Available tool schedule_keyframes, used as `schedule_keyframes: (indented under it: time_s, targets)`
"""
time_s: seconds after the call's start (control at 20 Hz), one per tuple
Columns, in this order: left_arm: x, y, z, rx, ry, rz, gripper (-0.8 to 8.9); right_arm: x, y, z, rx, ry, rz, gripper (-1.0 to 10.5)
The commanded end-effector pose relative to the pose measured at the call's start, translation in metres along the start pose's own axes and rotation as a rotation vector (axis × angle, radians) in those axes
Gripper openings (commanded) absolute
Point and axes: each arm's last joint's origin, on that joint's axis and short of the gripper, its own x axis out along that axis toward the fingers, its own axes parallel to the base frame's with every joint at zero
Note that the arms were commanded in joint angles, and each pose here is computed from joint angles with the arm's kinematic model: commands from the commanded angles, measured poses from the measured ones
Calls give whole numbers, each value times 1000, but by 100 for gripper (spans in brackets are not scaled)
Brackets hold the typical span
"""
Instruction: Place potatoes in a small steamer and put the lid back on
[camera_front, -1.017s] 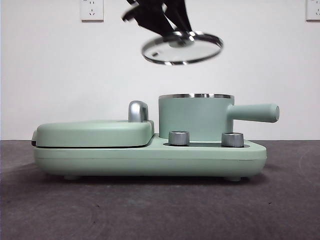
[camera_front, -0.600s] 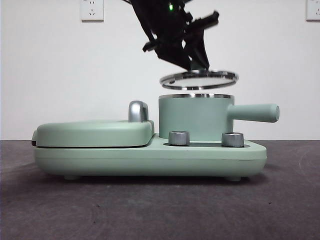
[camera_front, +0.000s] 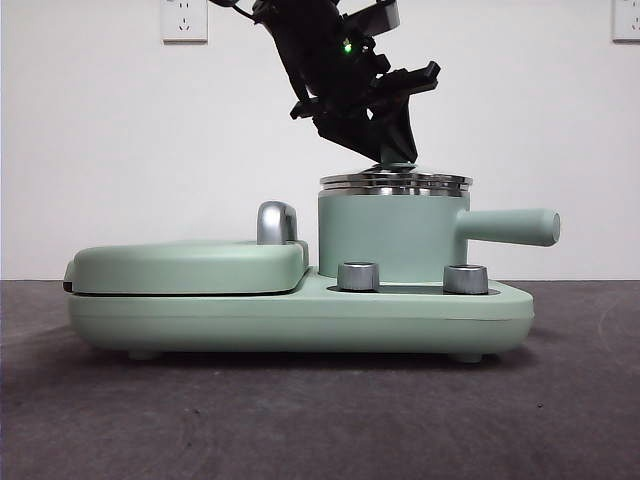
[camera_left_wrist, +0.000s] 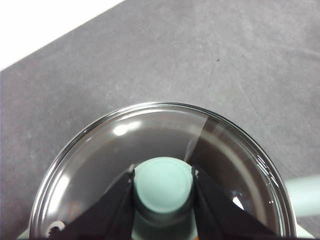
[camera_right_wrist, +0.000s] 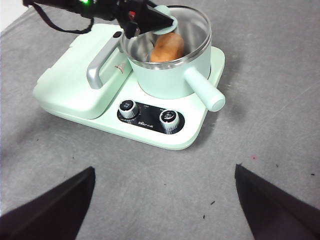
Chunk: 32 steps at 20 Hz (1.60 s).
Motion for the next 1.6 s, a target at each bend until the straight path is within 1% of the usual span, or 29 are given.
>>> schedule_keyframes:
  time_s: [0.05,0.2,0.4,0.5,0.6,0.75,1.05,1.25,1.35,1.6]
  targets:
    - [9,-3,4,29,-31,0,18,-1,1,2,12,-11,10,432]
    - [9,-2,7,31,-63,4,17,-1,1,2,15,-11,10,432]
    - [9,2,7,27,-68,16,17,-1,1,2,22,-12,10,432]
    - [9,6,6,10,-65,23,17,-1,1,2,31,-12,10,432]
    - [8,9,6,-41,-66,29,16,-1,1,2,36,-12,10,432]
    - [8,13,4,-63,-50,33,15,-1,1,2,38,-13,10,432]
    - [9,8,1,-60,-21,9,15,-1,1,2,38,-13,9,432]
    - [9,5,2,-34,-25,-47,15,-1,1,2,38,-13,9,432]
    - [9,4,1,-6,-14,-50,15,-1,1,2,38,-13,9,432]
    - [9,4,0,-7,-5,-39,15,-1,1,2,38,-13,9,432]
